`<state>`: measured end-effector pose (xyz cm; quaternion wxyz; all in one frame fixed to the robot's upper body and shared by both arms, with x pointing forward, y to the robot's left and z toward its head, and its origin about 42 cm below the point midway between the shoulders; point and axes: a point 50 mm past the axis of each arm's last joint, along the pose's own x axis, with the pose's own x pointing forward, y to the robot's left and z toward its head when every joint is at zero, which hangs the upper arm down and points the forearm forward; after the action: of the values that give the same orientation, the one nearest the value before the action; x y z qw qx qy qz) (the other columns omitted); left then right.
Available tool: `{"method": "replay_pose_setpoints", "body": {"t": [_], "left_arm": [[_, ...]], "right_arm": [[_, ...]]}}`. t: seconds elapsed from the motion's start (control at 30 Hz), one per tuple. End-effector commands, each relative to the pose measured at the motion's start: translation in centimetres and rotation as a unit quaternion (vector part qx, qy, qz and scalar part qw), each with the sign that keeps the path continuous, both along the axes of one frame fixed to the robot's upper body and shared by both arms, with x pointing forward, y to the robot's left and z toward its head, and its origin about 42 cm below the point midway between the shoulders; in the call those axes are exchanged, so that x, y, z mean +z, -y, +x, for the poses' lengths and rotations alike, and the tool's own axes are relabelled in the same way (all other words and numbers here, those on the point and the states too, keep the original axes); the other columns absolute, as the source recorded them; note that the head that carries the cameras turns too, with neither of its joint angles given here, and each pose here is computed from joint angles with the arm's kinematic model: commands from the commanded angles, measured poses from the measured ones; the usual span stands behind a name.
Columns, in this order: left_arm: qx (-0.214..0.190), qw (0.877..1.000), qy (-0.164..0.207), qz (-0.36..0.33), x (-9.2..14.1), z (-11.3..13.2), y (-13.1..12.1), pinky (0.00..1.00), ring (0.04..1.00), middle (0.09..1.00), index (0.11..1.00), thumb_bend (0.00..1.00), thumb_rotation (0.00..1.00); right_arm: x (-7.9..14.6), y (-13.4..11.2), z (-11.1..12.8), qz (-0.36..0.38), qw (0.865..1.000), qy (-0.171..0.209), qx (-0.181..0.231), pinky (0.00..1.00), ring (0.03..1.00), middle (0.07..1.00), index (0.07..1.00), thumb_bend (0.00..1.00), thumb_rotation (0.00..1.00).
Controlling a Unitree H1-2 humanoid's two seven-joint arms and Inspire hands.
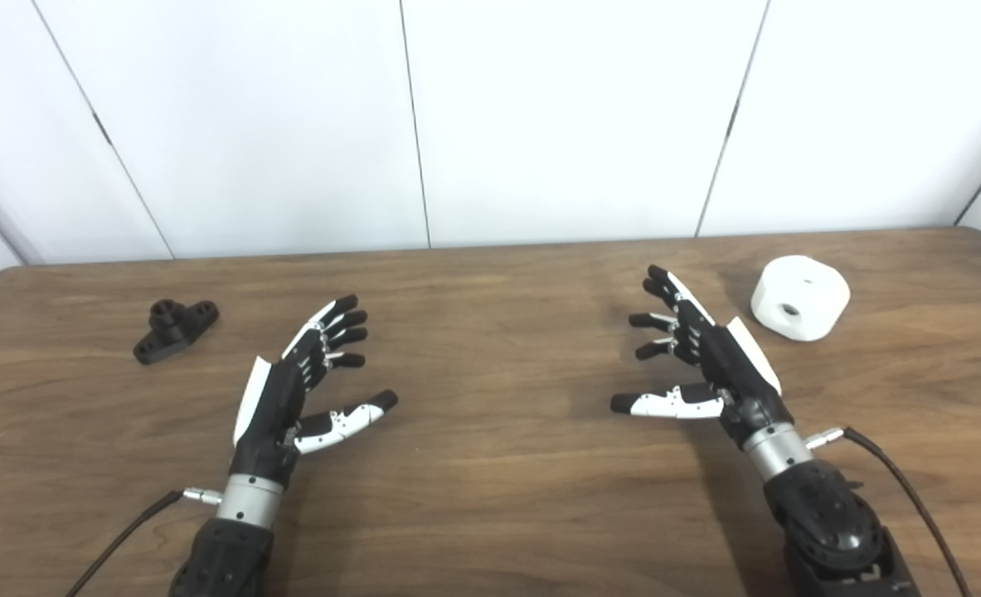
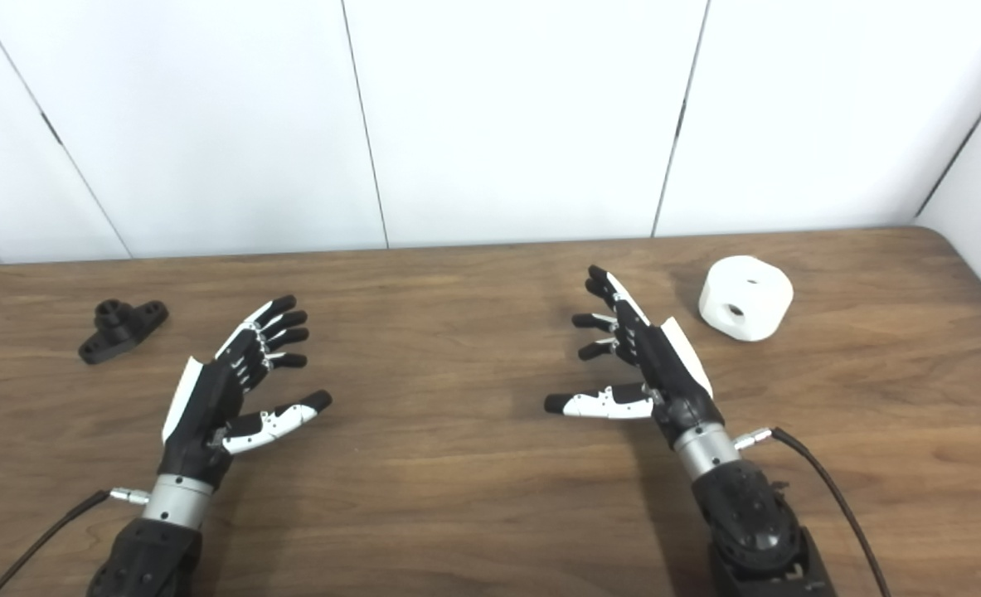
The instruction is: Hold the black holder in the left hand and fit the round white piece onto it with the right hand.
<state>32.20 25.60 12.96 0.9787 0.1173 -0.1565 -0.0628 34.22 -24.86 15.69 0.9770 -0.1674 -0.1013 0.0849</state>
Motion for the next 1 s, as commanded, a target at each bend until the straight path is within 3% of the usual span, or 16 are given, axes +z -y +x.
{"method": "replay_pose_setpoints", "body": {"t": [0.0,0.1,0.17,0.27,0.4,0.5,0.67,0.87,0.97], "left_arm": [[-0.003,1.0,0.017,-0.002,0.4,-0.1,0.2,0.7,0.814,0.846,0.876,0.66,0.01],[-0.004,1.0,0.021,-0.001,0.4,0.0,0.2,0.69,0.804,0.836,0.822,0.66,0.02],[-0.006,1.0,0.021,-0.007,0.4,0.0,0.3,0.7,0.814,0.839,0.757,0.64,0.0],[-0.008,1.0,0.021,-0.006,0.4,0.0,0.3,0.71,0.849,0.847,0.676,0.61,0.0],[-0.008,1.0,0.025,-0.004,0.4,0.1,0.3,0.7,0.859,0.849,0.646,0.58,0.0],[-0.005,1.0,0.028,0.0,0.4,0.1,0.3,0.69,0.842,0.839,0.671,0.59,0.0],[-0.002,1.0,0.017,0.011,0.0,-0.2,1.6,0.66,0.804,0.84,0.802,0.63,0.0],[0.002,1.0,0.008,0.011,-1.1,0.3,4.1,0.63,0.772,0.838,0.803,0.68,0.03],[0.004,1.0,0.014,0.013,-1.2,0.4,4.8,0.61,0.768,0.827,0.787,0.67,0.0]], "right_arm": [[2.0,-0.1,0.6,0.004,0.999,0.042,0.007,0.61,0.797,0.942,0.96,0.81,0.11],[1.9,-0.1,0.6,0.002,0.999,0.043,0.007,0.62,0.802,0.944,0.955,0.79,0.07],[1.9,-0.1,0.6,0.001,0.999,0.048,0.005,0.61,0.8,0.947,0.917,0.71,0.02],[1.8,-0.1,0.6,-0.005,0.998,0.055,-0.001,0.55,0.783,0.938,0.743,0.57,0.0],[1.7,0.0,0.7,-0.014,0.998,0.061,-0.003,0.56,0.828,0.927,0.644,0.56,0.0],[1.7,0.0,0.7,-0.01,0.998,0.059,-0.002,0.56,0.819,0.917,0.656,0.61,0.0],[1.8,1.3,0.3,-0.011,0.998,0.054,-0.002,0.53,0.73,0.888,0.741,0.67,0.0],[1.6,2.7,-0.1,0.01,0.999,0.038,-0.009,0.55,0.725,0.865,0.786,0.67,0.0],[2.3,2.4,-0.6,0.02,0.999,0.021,-0.017,0.57,0.758,0.888,0.826,0.62,0.0]]}}
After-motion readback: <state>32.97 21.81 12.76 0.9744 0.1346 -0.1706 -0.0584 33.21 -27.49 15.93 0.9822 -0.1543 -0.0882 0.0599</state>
